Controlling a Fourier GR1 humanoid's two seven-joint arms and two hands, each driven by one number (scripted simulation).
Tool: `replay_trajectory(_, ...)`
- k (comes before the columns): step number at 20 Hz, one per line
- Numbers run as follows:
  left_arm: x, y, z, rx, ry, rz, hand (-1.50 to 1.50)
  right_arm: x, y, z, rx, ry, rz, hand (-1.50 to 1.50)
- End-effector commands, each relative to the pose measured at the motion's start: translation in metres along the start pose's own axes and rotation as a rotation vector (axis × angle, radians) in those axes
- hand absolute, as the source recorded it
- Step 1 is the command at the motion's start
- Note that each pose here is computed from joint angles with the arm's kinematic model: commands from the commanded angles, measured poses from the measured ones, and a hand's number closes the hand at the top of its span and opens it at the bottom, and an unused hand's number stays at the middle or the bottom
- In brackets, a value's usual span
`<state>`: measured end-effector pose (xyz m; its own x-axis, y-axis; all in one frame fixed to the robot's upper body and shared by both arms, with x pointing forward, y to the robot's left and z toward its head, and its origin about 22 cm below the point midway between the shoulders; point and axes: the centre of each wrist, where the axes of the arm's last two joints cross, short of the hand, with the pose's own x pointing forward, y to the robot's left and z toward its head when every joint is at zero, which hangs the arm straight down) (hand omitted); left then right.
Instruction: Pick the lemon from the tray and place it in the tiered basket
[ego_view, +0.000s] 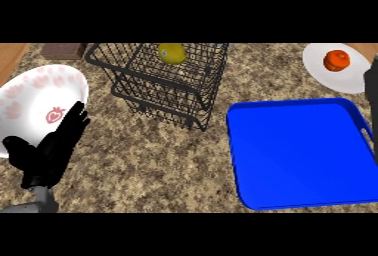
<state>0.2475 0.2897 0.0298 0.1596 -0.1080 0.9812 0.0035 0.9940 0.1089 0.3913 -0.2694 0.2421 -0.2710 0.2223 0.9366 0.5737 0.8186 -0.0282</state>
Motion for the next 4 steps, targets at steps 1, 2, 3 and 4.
replay_trajectory(1, 0.004, -0.004, 0.004, -0.004, 0.007, 0.019, 0.0, -0.004, -0.058, -0.012, -0.018, -0.019, -0.003, -1.5)
replay_trajectory(2, 0.004, 0.013, -0.002, -0.011, 0.0, 0.007, 0.0, 0.003, -0.072, -0.01, -0.003, -0.023, 0.026, -1.5)
replay_trajectory(3, 0.003, -0.007, -0.008, -0.004, -0.016, 0.001, 0.0, 0.01, -0.079, -0.019, -0.01, -0.035, 0.008, -1.5)
replay_trajectory(4, 0.011, 0.013, -0.007, -0.004, -0.011, 0.011, 0.0, -0.005, -0.086, -0.012, 0.013, -0.016, 0.023, -1.5)
